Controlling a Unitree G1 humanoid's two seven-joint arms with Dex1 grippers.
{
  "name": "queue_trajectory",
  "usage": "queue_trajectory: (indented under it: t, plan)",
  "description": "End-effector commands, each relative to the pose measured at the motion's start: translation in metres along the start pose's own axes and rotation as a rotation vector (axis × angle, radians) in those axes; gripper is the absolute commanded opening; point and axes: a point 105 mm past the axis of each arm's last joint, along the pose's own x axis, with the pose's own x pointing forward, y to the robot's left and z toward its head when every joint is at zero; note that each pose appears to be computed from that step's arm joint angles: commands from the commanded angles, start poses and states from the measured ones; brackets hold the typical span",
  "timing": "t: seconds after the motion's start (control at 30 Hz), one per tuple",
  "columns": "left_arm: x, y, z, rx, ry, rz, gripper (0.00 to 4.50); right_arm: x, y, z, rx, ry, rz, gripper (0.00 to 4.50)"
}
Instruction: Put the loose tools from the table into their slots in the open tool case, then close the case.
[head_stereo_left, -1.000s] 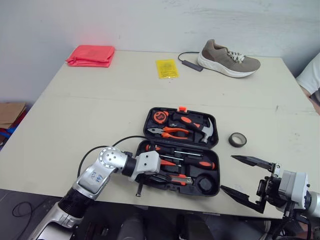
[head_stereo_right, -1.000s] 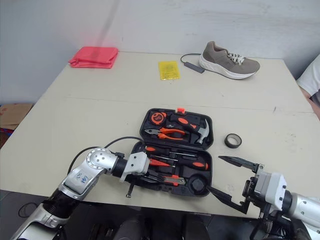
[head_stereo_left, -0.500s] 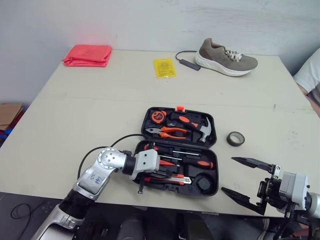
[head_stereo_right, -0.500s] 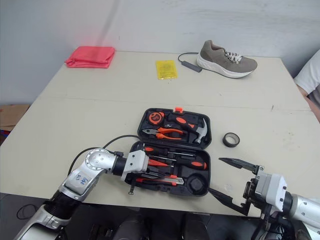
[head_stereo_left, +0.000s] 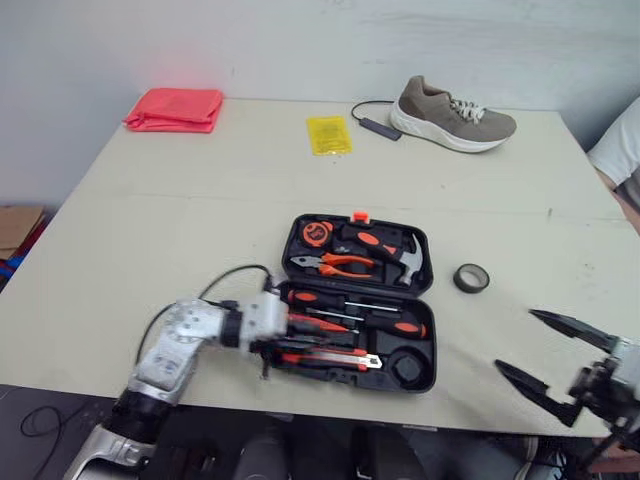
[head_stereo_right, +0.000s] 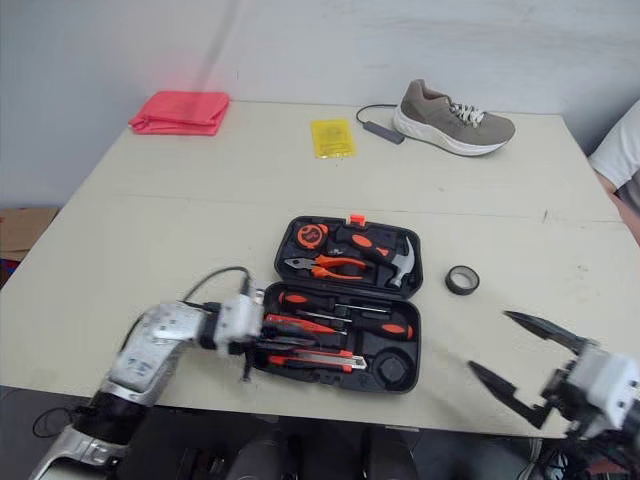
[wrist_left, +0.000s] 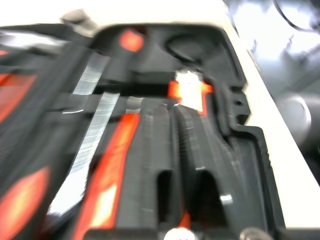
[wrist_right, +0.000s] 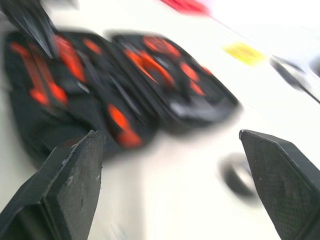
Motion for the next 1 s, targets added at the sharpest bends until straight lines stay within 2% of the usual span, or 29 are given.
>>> queue_trajectory:
  t: [0.03, 0.13, 0.2, 0.33, 0.43, 0.53, 0.7, 0.83, 0.93, 1.0]
  plan:
    - [-0.044, 0.028, 0.016, -0.020, -0.020, 0.216, 2.23, -0.037, -0.020, -0.006, -0.047, 0.048, -0.157, 4.50]
    - [-0.101, 0.041, -0.002, -0.046, 0.125, 0.407, 3.64, -0.076, -0.030, -0.023, -0.043, 0.125, -0.319, 4.50]
    - [-0.142, 0.049, -0.011, -0.064, 0.167, 0.582, 4.41, -0.096, -0.033, -0.032, -0.043, 0.163, -0.415, 4.50]
    - [-0.215, 0.039, -0.033, -0.130, 0.275, 0.834, 4.49, -0.139, -0.035, -0.051, -0.017, 0.245, -0.614, 4.50]
    - [-0.234, 0.036, -0.038, -0.151, 0.296, 0.908, 4.49, -0.150, -0.038, -0.056, -0.002, 0.253, -0.696, 4.50]
    - [-0.224, 0.039, -0.032, -0.129, 0.266, 0.879, 4.49, -0.140, -0.042, -0.056, -0.010, 0.226, -0.696, 4.50]
    - [-0.175, 0.053, -0.003, -0.059, 0.123, 0.757, 4.49, -0.091, -0.063, -0.033, -0.034, 0.115, -0.588, 4.50]
    - [-0.137, 0.060, 0.017, -0.037, 0.055, 0.616, 4.49, -0.055, -0.088, -0.021, -0.014, 0.201, -0.518, 4.50]
    - [-0.101, 0.065, 0.037, -0.014, -0.007, 0.475, 4.49, -0.001, -0.086, 0.005, 0.024, 0.220, -0.246, 4.50]
    - [-0.077, 0.060, 0.046, -0.005, -0.026, 0.364, 4.49, 0.024, -0.083, 0.009, 0.061, 0.327, -0.109, 4.50]
